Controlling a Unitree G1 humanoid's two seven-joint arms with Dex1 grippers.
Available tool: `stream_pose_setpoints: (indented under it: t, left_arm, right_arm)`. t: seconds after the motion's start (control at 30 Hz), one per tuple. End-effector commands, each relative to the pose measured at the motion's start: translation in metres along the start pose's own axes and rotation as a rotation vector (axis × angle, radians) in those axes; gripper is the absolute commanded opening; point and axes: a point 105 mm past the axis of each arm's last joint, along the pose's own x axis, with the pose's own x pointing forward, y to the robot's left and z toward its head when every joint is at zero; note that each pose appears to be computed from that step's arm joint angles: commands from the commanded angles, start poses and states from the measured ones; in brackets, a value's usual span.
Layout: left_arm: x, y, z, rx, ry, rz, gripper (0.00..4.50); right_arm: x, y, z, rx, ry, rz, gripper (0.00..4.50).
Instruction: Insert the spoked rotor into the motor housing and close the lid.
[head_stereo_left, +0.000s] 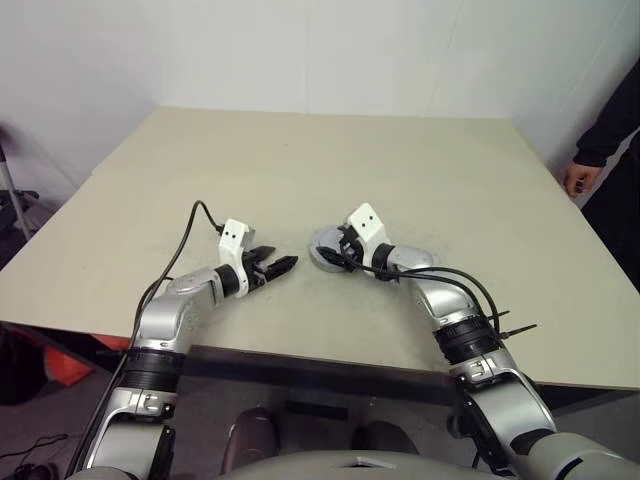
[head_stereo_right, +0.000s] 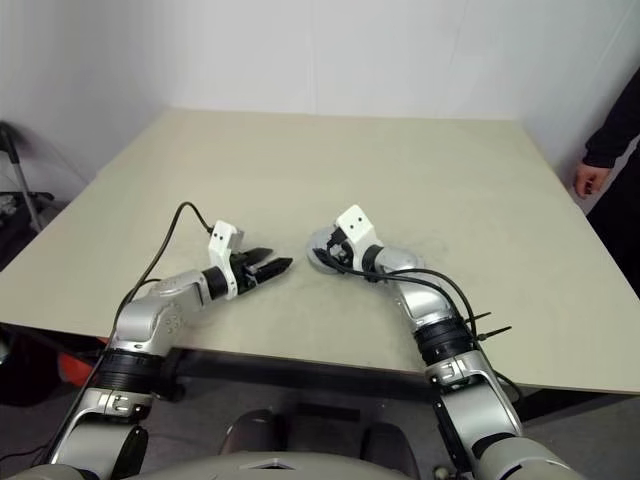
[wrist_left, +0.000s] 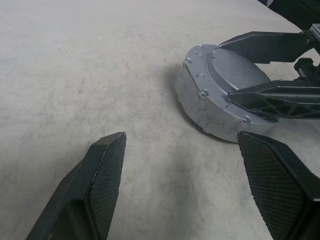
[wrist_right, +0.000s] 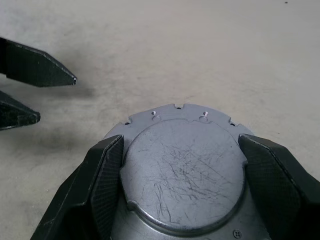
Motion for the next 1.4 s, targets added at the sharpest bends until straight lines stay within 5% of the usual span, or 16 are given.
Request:
stream_pose_setpoints:
  t: [0.03,0.43,0.53,0.83,1.07,1.4]
  left_arm:
    - [0.001,-0.005,0.015,0.025,-0.043,-0.017,3.74]
    - [0.03,0.011,0.04,-0.183,-0.135,0.07,3.74]
    - [0.047,0.006,0.038,-0.219,-0.107,0.044,3.15]
    - [0.068,-0.019,0.027,-0.181,0.011,-0.097,0.02]
    - [0.064,-0.02,-0.003,-0.116,0.143,-0.095,0.02]
    - [0.061,-0.037,0.03,-0.24,-0.031,-0.199,0.02]
  right_arm:
    - [-0.006,0.008,-0.04,0.046,0.175,0.055,3.2]
    - [-0.006,0.008,-0.041,0.037,0.191,0.043,3.2]
    - [-0.005,0.007,-0.04,0.024,0.188,0.036,3.2]
    - [-0.005,0.004,-0.038,0.026,0.182,0.015,3.2]
    - [-0.005,0.004,-0.036,0.026,0.172,0.007,3.2]
    - [-0.005,0.004,-0.036,0.017,0.17,0.009,3.2]
